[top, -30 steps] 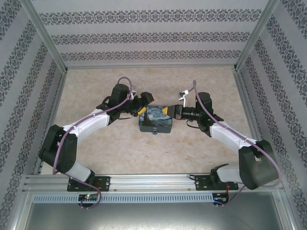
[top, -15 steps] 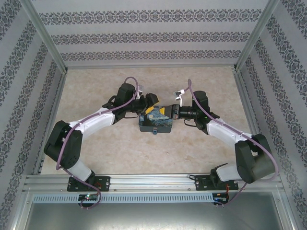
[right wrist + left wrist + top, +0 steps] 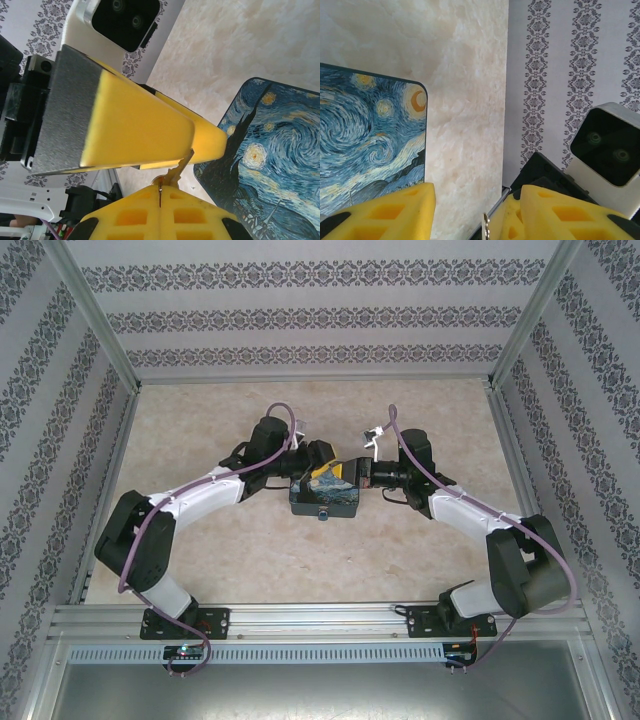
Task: Unlock a padlock with a key
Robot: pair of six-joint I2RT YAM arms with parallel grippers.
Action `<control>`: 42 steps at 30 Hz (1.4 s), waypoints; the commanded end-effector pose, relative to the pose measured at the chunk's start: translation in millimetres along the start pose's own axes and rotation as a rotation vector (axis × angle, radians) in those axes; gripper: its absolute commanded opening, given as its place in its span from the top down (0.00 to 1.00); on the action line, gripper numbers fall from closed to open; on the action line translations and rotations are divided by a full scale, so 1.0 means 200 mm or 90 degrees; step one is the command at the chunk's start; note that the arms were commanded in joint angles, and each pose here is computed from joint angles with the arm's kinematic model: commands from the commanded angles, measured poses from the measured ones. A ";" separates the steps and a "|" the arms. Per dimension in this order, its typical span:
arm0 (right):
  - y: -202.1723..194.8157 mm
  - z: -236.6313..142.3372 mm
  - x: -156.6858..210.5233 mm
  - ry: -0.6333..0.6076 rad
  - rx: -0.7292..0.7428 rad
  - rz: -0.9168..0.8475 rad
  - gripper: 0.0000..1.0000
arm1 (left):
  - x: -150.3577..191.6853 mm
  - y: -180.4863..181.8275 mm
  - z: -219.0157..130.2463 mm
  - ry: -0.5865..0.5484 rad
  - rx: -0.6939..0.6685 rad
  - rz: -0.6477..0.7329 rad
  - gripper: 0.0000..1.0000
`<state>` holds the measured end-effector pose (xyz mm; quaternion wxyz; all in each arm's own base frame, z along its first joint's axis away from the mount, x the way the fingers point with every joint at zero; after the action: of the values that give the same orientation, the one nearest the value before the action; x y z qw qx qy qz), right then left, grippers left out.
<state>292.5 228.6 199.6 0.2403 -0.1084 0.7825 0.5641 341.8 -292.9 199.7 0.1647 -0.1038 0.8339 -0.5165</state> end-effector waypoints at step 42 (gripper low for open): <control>0.02 -0.02 -0.04 -0.021 0.002 -0.029 1.00 | 0.04 -0.03 0.08 0.011 -0.001 0.023 0.62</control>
<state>293.8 227.4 197.9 0.2405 -0.1040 0.7852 0.5611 343.0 -301.8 188.4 0.1618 -0.1030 0.8412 -0.5056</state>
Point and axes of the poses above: each hand's point on the last joint's axis, 136 mm out from that joint toward the fingers, its own z axis out along the fingers, its own y axis along the line the jaws close on, x = y × z, the point moved 3 cm from there along -z, back along the fingers, and after that the axes turned 1 degree about z, right-handed, at the moved point
